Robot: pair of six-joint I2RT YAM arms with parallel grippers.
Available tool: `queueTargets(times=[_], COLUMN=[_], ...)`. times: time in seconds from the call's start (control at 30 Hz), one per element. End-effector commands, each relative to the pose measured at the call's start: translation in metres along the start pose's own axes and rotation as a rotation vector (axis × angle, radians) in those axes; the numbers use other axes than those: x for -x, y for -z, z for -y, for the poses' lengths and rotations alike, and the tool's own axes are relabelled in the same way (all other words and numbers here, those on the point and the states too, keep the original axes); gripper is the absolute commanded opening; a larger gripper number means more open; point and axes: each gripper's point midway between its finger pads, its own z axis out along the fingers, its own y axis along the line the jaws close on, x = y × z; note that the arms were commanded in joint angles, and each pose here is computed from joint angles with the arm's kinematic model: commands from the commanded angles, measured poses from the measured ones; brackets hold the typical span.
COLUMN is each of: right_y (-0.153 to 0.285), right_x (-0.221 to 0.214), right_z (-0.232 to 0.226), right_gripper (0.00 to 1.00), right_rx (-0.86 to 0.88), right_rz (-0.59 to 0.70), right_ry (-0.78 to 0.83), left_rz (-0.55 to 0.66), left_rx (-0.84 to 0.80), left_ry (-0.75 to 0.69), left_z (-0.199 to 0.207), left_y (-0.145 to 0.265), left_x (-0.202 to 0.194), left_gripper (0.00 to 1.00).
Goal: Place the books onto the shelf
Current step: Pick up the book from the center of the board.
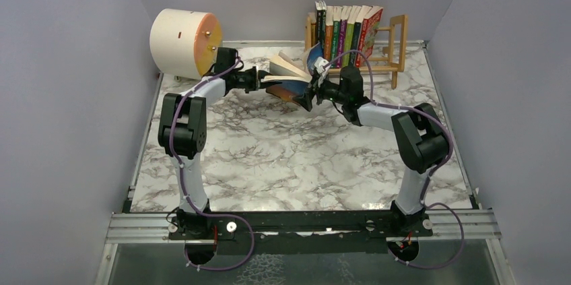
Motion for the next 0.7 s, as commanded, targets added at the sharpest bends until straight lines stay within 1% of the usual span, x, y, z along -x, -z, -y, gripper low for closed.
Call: queueTargets(times=[0.0, 0.23, 0.47, 0.67], right_y=[-0.014, -0.023, -0.017, -0.004], right_x=[0.001, -0.010, -0.016, -0.015], right_z=[0.004, 0.004, -0.008, -0.027], right_gripper=[0.88, 0.88, 0.88, 0.82], right_rx=[0.042, 0.061, 0.089, 0.131], right_rz=[0.046, 0.074, 0.117, 0.160], right_ry=[0.058, 0.079, 0.094, 0.096], left_rz=[-0.167, -0.206, -0.227, -0.257], left_rx=[-0.018, 0.018, 0.012, -0.009], left_ry=[-0.170, -0.196, -0.191, -0.183], left_z=[0.015, -0.002, -0.016, -0.033], left_y=[-0.003, -0.021, -0.018, -0.008], left_x=[-0.061, -0.083, -0.090, -0.096], left_gripper=[0.00, 0.00, 0.00, 0.00])
